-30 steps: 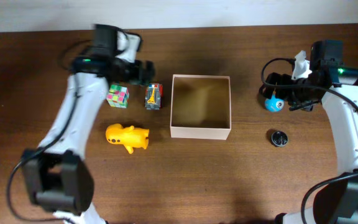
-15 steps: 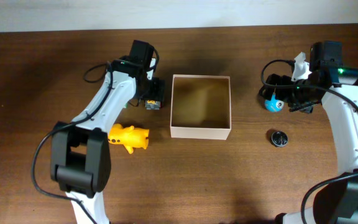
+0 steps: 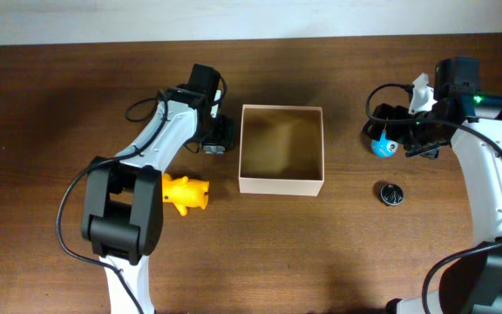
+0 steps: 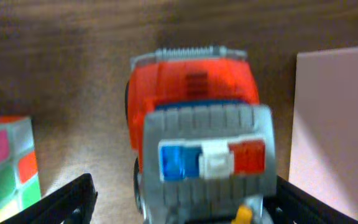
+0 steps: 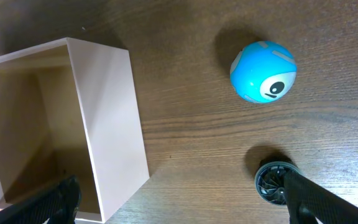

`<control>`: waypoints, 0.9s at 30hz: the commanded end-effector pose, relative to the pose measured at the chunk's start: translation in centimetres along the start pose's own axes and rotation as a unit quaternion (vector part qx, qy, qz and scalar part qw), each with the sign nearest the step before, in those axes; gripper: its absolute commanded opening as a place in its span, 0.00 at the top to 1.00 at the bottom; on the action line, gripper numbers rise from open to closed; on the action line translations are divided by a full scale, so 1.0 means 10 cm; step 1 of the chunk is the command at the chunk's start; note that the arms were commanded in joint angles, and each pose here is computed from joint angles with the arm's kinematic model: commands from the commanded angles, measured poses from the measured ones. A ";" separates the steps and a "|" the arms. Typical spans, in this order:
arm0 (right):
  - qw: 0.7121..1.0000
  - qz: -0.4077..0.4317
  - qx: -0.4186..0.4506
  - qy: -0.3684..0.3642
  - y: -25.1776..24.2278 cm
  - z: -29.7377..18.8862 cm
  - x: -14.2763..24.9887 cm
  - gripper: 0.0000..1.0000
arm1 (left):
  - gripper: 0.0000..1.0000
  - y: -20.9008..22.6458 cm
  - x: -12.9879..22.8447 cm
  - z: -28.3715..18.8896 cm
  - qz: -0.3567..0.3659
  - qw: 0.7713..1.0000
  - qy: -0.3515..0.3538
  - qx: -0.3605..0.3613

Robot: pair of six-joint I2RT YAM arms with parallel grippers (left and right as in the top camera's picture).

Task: Pack container
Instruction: 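Reach the left gripper to the red-grey toy truck and grasp it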

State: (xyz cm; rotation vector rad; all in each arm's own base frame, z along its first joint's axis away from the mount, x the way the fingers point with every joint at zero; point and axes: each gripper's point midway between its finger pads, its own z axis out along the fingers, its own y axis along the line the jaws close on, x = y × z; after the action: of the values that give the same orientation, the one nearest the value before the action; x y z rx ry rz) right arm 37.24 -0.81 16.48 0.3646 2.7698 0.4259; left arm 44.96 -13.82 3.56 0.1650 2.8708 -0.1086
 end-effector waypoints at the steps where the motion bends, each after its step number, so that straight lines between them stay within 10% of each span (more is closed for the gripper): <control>1: 1.000 -0.001 0.004 -0.013 -0.01 -0.05 -0.08 0.01 | 0.07 -0.03 -0.06 0.04 -0.006 1.000 -0.006 0.007; 14: 1.000 -0.001 0.004 -0.013 -0.01 -0.05 -0.08 0.01 | 0.07 -0.17 -0.05 0.22 0.008 1.000 -0.006 0.011; 27: 1.000 -0.001 0.004 -0.011 -0.01 -0.05 -0.07 0.01 | 0.40 -0.17 -0.08 0.21 0.011 1.000 -0.012 0.012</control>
State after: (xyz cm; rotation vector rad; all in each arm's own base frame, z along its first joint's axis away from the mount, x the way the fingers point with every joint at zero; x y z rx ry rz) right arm 37.23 -0.81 16.48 0.3642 2.7702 0.4259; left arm 45.61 -15.38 1.44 0.1890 2.8596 -0.1194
